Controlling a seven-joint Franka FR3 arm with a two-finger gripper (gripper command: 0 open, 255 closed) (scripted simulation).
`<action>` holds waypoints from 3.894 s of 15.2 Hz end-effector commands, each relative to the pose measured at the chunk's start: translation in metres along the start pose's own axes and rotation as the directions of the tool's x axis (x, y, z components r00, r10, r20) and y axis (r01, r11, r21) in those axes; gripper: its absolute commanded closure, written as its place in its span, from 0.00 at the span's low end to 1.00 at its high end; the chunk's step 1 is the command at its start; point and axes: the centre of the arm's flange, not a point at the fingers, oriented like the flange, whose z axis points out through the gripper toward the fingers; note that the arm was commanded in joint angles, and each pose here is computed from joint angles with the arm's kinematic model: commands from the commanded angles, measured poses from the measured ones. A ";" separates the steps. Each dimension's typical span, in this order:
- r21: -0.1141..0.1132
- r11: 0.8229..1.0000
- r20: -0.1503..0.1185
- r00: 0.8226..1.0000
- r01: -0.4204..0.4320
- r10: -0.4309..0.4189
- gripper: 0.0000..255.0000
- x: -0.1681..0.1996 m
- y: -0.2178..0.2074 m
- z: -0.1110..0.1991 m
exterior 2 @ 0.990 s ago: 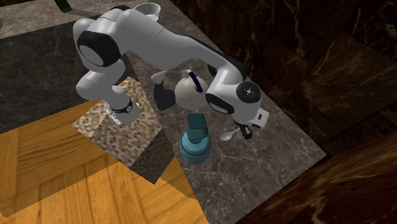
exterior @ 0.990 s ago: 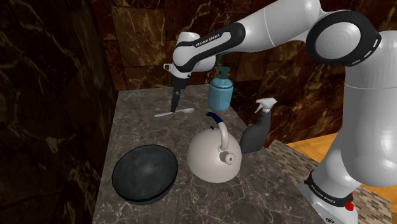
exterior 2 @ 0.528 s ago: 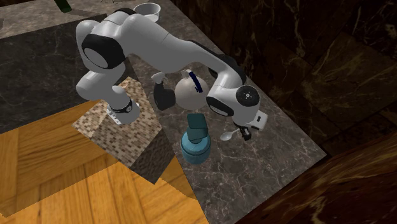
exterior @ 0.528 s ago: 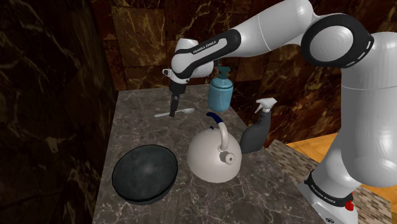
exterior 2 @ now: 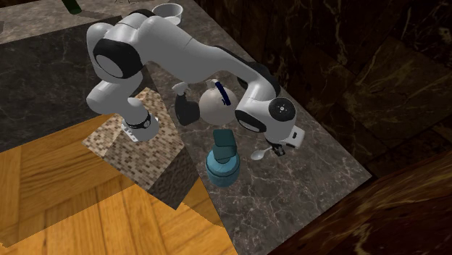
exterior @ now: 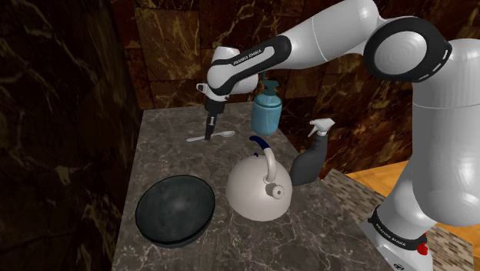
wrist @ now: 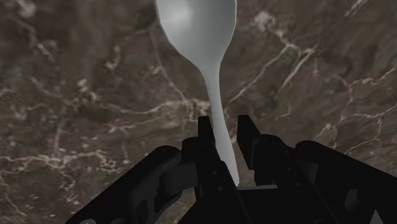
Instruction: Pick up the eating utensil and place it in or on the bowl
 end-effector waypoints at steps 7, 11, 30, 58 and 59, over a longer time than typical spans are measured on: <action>0.000 1.000 0.000 1.000 0.000 0.000 1.00 0.000 0.000 0.000; 0.000 1.000 0.000 1.000 0.000 0.000 1.00 0.005 -0.003 -0.020; 0.000 1.000 0.000 1.000 0.000 0.000 1.00 0.027 -0.015 -0.117; 0.000 1.000 0.000 1.000 0.000 0.000 1.00 0.075 -0.254 -0.137; 0.000 1.000 0.000 1.000 0.000 0.000 1.00 0.077 -0.267 -0.136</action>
